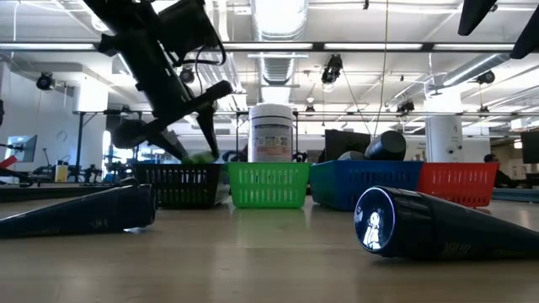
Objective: Pick & Place Travel size toiletries
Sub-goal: Put the shampoo into the black basket, then put the shave cream into the green basket
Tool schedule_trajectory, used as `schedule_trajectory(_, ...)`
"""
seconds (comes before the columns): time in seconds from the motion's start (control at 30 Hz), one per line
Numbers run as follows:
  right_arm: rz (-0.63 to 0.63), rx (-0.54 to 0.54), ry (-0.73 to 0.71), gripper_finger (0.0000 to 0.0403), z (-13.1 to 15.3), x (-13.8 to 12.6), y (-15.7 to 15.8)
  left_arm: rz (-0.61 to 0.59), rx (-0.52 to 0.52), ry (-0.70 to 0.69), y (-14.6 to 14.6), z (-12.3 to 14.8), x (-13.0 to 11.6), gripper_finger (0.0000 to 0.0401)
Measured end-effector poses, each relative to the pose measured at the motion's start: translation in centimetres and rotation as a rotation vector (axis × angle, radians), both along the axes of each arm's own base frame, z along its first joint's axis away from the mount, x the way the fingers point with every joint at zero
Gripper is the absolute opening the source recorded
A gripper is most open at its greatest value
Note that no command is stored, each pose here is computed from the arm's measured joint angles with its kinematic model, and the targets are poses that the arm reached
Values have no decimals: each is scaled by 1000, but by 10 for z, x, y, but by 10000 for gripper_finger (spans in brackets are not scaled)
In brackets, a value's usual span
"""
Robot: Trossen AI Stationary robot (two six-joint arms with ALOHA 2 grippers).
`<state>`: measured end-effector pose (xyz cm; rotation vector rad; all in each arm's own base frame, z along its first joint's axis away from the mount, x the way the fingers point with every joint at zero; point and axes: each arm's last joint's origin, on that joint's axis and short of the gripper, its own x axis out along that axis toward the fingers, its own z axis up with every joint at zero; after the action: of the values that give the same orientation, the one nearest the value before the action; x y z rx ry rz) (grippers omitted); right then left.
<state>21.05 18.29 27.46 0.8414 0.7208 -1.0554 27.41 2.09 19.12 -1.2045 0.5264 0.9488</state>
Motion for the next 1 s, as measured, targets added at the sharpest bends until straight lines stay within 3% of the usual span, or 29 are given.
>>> schedule_trajectory(0.2, -2, -3, 2, 318, 0, 0, 0, -9, -27, -3, -2, 3, 1, 253)
schedule_trajectory(0.27, -2, -4, 4, 319, 0, 0, 0, -99, -40, -4, -5, 9, 2, 262)
schedule_trajectory(0.37, 1, -4, 5, 327, 0, -1, 0, -400, 18, -40, -20, 33, 5, 266)
schedule_trajectory(0.5, 23, -3, 21, 341, 0, -2, 1, -921, 164, -120, -64, 65, 1, 262)
schedule_trajectory(0.57, 38, 2, 40, 348, 0, -2, 1, -1161, 163, -116, -92, 70, -8, 261)
schedule_trajectory(0.63, 51, 1, 53, 354, -1, -2, 1, -1300, 154, -64, -119, 69, -20, 261)
schedule_trajectory(0.7, 53, 0, 55, 358, -1, -2, 1, -1345, 224, 7, -141, 64, -30, 261)
schedule_trajectory(0.83, 55, -4, 58, 357, -1, -3, 1, -1298, 445, 141, -170, 43, -38, 261)
schedule_trajectory(1.0, 55, -7, 61, 347, -1, -3, 1, -1304, 460, 230, -187, 11, -27, 261)
